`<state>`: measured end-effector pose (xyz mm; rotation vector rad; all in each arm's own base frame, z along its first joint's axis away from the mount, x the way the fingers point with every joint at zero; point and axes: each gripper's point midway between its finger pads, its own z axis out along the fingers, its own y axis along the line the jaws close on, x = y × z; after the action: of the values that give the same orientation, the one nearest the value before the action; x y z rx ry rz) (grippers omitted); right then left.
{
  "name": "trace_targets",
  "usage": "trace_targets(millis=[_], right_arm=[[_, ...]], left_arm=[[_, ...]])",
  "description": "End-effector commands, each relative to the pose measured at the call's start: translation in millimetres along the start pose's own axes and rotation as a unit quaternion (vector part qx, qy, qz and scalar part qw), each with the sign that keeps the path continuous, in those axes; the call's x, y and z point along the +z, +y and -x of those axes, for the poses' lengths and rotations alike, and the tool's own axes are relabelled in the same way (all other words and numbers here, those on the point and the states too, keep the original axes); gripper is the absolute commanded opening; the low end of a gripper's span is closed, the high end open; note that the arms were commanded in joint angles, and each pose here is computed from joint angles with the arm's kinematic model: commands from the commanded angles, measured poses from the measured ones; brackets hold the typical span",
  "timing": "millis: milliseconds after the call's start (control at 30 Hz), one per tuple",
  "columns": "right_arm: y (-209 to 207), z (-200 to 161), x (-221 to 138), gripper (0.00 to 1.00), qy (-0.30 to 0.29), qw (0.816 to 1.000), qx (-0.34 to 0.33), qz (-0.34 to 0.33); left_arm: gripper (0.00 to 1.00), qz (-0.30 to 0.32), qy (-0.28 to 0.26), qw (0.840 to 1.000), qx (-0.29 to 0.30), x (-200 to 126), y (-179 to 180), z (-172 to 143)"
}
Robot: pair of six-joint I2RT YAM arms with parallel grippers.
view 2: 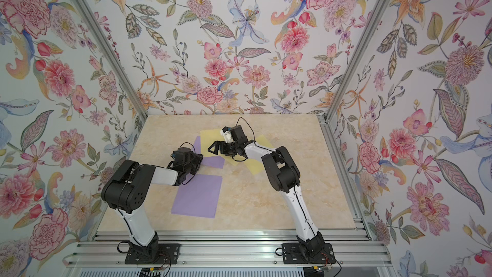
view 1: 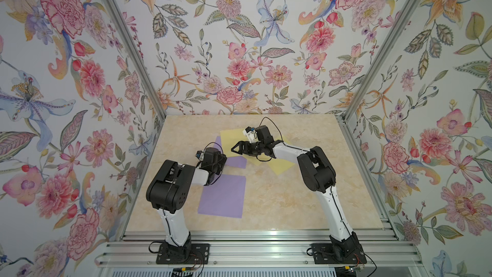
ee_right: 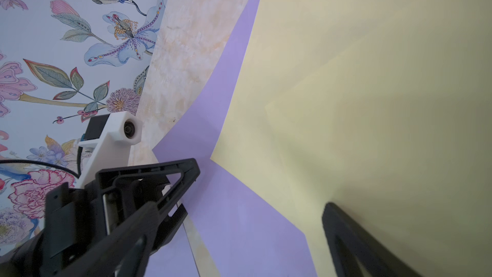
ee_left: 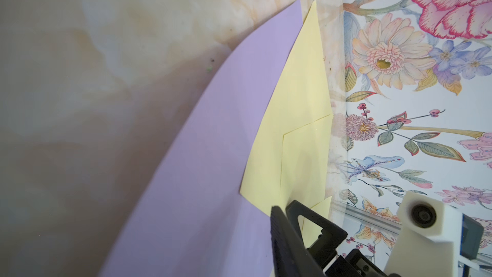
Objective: Sort the scattered colored papers by color
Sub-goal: Pick up the colored paper from the center of the board.
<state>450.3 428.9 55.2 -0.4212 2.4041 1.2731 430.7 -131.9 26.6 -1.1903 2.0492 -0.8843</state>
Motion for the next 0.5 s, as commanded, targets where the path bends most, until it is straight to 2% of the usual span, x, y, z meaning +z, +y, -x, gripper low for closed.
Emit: trace_targets(millis=[0,133,200,333,367,467], right_arm=[[-8.2,-22.7,0.0,1.0,0.032,0.999,0.031,-0.018],[-6.3,-23.2,0.8,1.0,0.032,0.999,0.031,-0.016],[-5.1,-23.7,0.7,1.0,0.033,0.999,0.03,-0.016],[-5.9,-25.4,-0.4,1.0,0.034,0.999,0.03,-0.018],[-5.8,-26.0,-0.2,1.0,0.034,0.999,0.03,-0.018],[-4.1,-25.3,0.4,1.0,0.033,0.999,0.033,-0.016]], left_arm=[[0.33,0.116,0.009,0.993,0.013,-11.0,71.7,-5.7],[0.21,0.127,0.014,0.992,0.017,-7.0,81.1,-4.8],[0.12,0.131,0.018,0.991,0.013,-2.6,84.2,-5.5],[0.06,0.126,0.018,0.992,0.017,3.4,78.4,-4.3],[0.01,0.124,0.018,0.992,0.019,4.0,76.4,-3.8],[0.0,0.118,0.017,0.993,0.017,5.2,70.7,-2.2]])
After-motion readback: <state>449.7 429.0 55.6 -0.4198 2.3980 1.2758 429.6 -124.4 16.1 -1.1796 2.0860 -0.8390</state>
